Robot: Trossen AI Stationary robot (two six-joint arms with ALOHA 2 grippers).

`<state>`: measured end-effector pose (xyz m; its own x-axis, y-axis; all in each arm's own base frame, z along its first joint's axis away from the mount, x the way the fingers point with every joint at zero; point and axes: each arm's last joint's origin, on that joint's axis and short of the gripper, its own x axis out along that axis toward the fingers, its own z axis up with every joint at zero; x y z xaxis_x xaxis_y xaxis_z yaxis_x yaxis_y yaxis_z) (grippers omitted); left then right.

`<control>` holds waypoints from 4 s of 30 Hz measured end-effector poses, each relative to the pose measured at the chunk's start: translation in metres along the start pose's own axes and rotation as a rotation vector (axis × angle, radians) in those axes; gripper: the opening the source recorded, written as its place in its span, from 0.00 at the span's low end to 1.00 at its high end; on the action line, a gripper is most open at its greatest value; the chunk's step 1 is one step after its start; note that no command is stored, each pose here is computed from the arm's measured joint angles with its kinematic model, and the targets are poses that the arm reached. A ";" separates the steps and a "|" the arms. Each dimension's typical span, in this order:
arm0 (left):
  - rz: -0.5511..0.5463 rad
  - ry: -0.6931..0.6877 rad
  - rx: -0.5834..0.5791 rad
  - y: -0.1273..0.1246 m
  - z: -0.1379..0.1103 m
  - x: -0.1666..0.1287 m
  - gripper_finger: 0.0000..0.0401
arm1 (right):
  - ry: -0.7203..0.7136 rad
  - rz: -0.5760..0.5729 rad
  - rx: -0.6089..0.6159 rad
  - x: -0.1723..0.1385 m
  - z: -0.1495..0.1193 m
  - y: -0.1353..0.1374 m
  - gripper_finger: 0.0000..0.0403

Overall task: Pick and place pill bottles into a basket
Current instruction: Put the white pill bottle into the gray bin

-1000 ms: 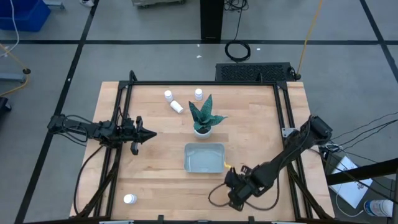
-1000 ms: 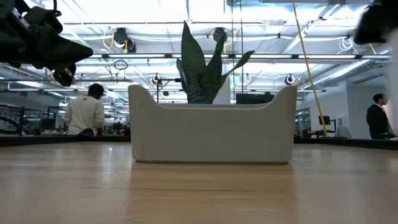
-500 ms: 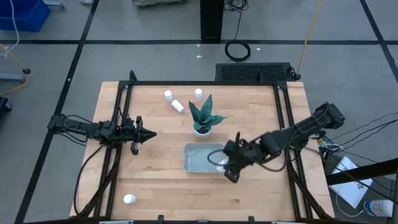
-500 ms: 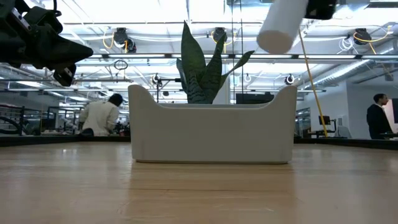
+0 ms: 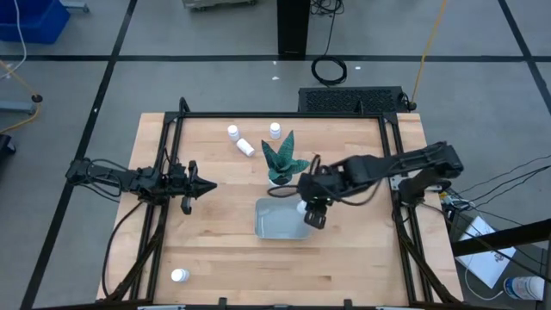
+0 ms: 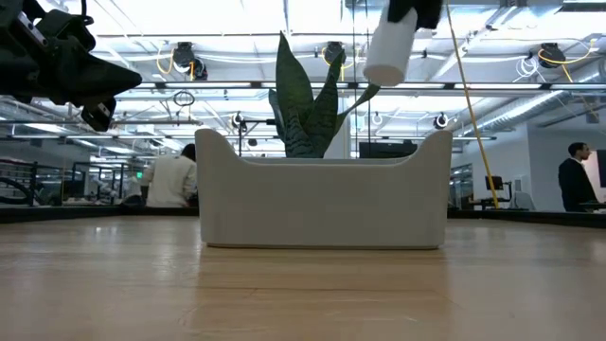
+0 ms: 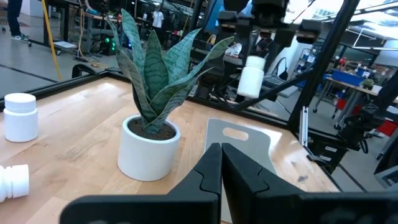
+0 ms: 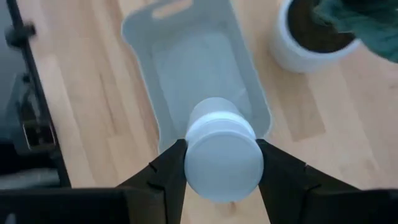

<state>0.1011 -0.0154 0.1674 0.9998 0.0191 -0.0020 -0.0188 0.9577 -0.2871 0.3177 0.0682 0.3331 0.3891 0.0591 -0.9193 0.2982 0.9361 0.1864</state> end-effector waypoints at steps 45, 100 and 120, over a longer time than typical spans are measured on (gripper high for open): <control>0.000 0.000 0.000 0.000 0.000 0.000 0.03 | 0.218 -0.076 -0.274 0.147 -0.007 -0.012 0.41; 0.000 0.000 0.000 0.000 0.000 0.000 0.03 | -0.860 0.013 -0.026 -0.071 0.033 -0.054 0.63; 0.000 0.000 0.000 0.000 0.000 0.000 0.03 | -0.886 -0.030 0.054 -0.091 0.056 -0.237 0.70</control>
<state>0.1011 -0.0154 0.1675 0.9998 0.0191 -0.0019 -0.0188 0.9576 -0.2874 0.2602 -0.1784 0.3924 0.9055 -0.2764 -0.3220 0.3512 0.9140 0.2031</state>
